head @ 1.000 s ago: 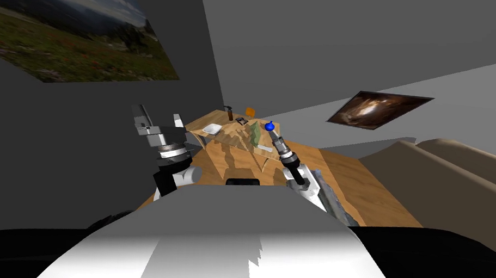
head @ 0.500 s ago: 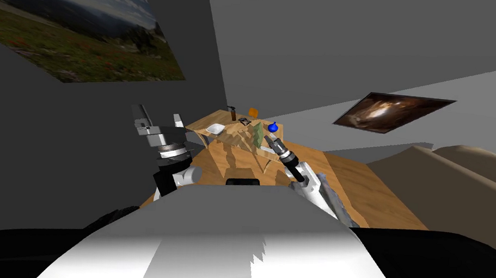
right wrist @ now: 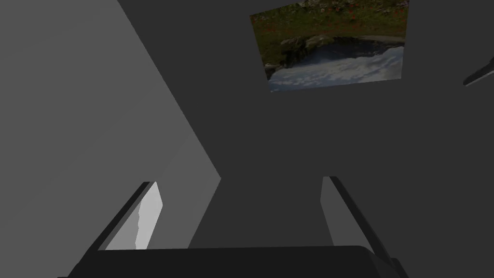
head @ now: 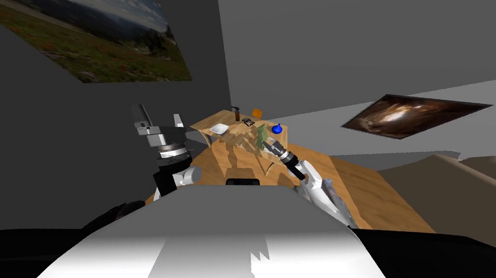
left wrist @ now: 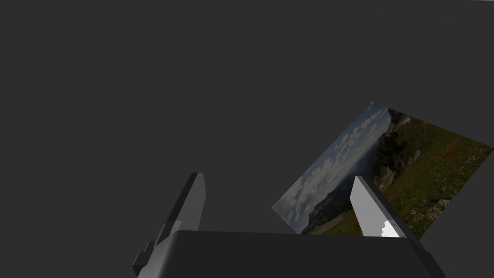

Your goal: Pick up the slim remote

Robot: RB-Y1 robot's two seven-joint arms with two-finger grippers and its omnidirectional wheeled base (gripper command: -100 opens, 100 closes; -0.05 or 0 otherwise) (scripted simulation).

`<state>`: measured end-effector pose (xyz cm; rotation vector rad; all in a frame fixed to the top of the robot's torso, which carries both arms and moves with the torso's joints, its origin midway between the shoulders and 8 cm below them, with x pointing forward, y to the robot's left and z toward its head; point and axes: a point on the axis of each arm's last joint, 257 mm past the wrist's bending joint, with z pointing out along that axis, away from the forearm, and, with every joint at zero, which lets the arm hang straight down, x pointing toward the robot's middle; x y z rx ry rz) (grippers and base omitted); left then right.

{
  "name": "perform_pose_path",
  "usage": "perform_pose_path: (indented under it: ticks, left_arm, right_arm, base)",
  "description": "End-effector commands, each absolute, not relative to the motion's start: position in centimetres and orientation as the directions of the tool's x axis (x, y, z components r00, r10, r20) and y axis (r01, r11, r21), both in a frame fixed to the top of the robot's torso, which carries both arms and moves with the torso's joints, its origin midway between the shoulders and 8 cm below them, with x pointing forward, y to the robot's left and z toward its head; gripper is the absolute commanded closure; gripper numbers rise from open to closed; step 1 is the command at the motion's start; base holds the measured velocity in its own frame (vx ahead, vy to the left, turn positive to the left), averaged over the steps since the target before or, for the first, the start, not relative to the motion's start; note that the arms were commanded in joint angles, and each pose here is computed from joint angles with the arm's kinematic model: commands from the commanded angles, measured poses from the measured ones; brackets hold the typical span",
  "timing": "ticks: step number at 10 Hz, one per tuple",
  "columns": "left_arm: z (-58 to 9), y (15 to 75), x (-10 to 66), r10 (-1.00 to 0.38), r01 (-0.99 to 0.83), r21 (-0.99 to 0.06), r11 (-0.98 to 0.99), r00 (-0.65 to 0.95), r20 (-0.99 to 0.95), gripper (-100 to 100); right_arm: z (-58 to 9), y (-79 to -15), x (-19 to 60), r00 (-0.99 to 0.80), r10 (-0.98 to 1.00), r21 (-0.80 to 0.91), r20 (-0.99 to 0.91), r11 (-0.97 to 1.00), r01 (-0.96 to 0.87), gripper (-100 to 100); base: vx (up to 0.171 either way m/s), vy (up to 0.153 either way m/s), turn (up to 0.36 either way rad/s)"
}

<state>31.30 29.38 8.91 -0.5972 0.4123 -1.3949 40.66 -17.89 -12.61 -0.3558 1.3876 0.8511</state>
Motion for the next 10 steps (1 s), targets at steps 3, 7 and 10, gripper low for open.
perform_pose_path:
  ticks: [3, 7, 10]
  left_arm:
    - [8.9, 29.4, 31.3, -0.987, 0.787, -0.613, 0.067, 0.143, 0.075, 0]
    - [8.9, 29.4, 31.3, -0.987, 0.787, -0.613, 0.067, 0.143, 0.075, 0]
    - [8.9, 29.4, 31.3, -0.987, 0.787, -0.613, 0.067, 0.143, 0.075, 0]
  right_arm:
    - [-16.5, -19.0, 40.9, -0.079, 0.171, 0.177, -0.982, 0.691, -0.701, -100]
    - [-21.9, -21.6, 41.0, -0.146, -0.003, 0.101, -0.989, 0.712, -0.695, -100]
    - [-26.4, -24.6, 40.4, -0.213, -0.157, 0.037, -0.964, 0.715, -0.698, -100]
  base:
    - [0.037, 0.025, 0.104]
    - [0.041, 0.024, 0.11]
    - [0.051, 0.018, 0.145]
